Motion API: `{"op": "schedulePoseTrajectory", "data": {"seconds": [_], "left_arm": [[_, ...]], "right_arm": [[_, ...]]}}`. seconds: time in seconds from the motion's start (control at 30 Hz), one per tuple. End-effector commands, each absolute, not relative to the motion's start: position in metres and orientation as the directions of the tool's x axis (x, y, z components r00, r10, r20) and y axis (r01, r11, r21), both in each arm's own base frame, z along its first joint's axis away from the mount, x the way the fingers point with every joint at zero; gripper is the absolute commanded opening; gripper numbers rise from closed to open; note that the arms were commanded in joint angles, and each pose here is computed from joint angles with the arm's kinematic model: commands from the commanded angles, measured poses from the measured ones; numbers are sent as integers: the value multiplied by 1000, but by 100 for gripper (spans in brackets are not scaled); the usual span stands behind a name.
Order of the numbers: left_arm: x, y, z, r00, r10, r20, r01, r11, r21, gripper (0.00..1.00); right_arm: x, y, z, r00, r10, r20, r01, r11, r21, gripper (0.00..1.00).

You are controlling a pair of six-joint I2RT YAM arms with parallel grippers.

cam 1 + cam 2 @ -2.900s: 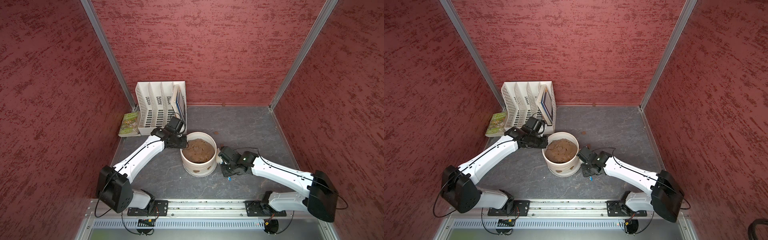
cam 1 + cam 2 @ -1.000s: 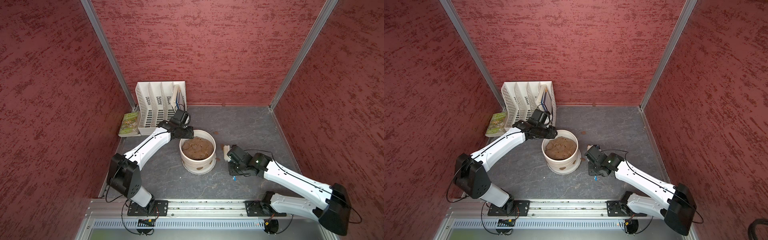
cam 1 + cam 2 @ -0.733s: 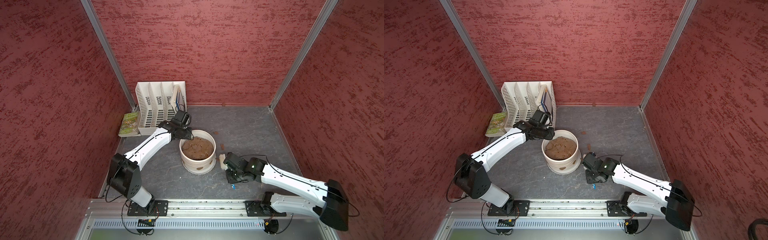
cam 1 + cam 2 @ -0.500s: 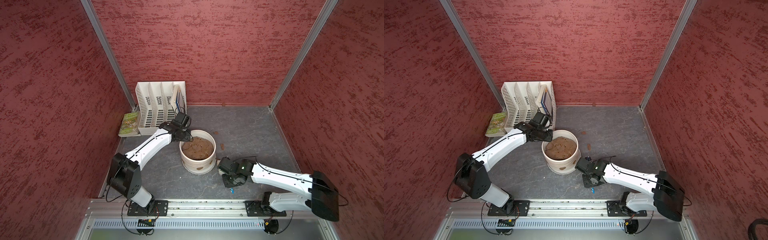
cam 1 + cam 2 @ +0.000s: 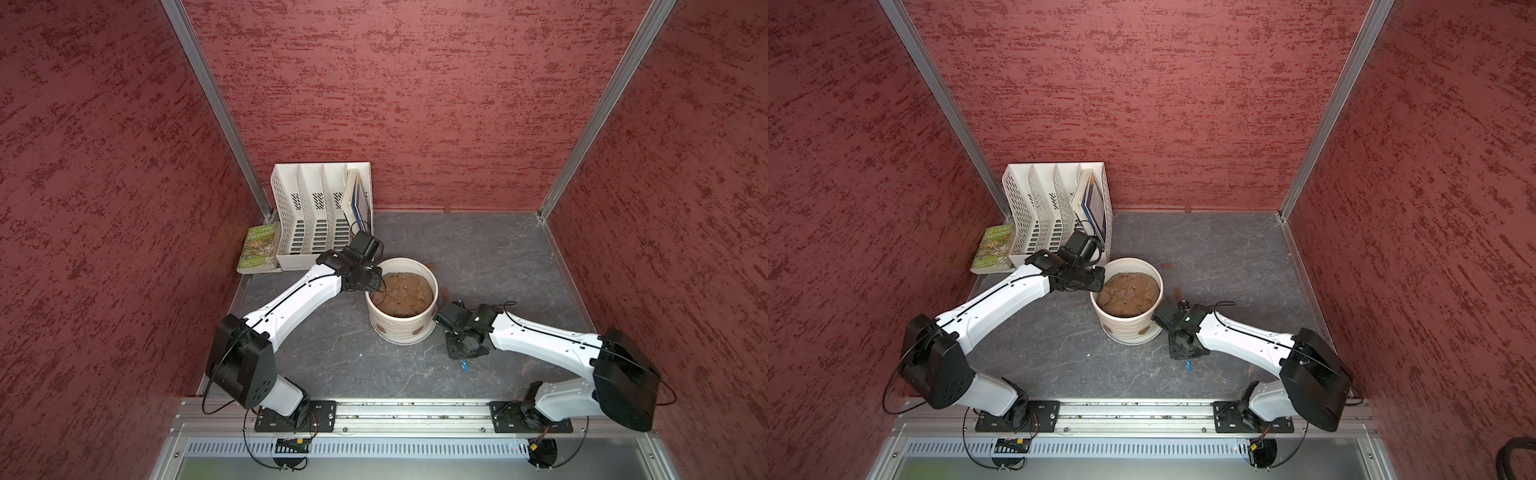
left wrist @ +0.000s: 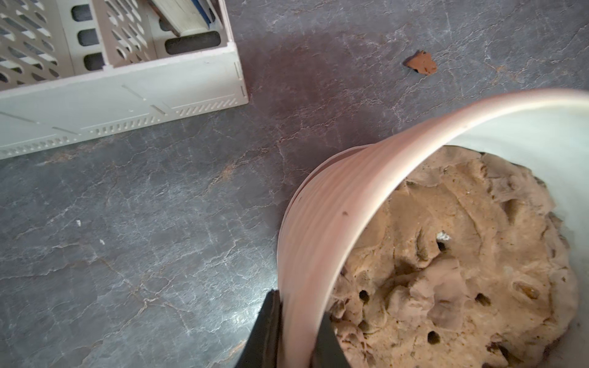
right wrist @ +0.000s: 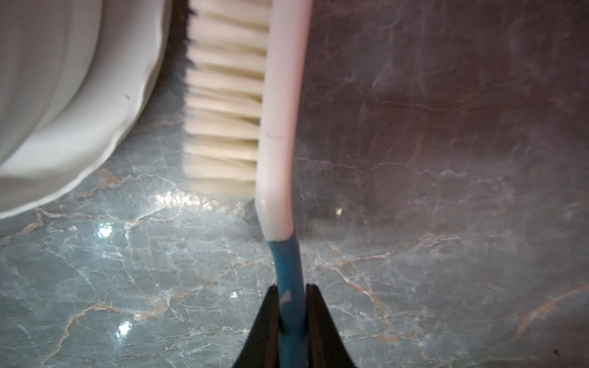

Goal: Scrub the dried mud off the ceramic pot
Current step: Brush off the soil from the pot, then rotate the pot on the tray.

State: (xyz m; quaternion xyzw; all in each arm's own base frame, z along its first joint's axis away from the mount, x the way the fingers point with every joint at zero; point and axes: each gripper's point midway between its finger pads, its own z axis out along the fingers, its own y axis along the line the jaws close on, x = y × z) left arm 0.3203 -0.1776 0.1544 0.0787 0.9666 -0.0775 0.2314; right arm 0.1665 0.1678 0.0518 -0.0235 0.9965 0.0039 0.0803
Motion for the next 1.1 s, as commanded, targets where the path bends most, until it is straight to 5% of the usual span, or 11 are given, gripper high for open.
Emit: {"op": "schedulePoseTrajectory", "data": {"seconds": [0.0,0.4,0.6,0.73,0.87,1.07], "left_arm": [[293,-160,151,-914,112,-391,164,981,-101,0],[249,-150,147,-939,-88,-334,-10,974,-228,3],[266,-159,166,-895,-83,-438,31,968,-248,44],[294,-166,186,-845,-64,-531,83,965,-247,55],[317,-170,186,-830,-59,-555,94,965,-243,54],[324,-172,175,-852,-46,-521,89,969,-231,38]], "right_arm": [[176,157,59,-979,-34,-203,-32,999,-12,0],[167,191,96,-946,-146,-288,-182,978,102,0],[165,198,114,-935,-135,-327,-187,973,134,0],[166,203,122,-930,-112,-350,-181,968,172,0],[166,207,127,-930,-90,-357,-172,963,206,0],[162,200,127,-932,-69,-356,-152,966,209,0]]}}
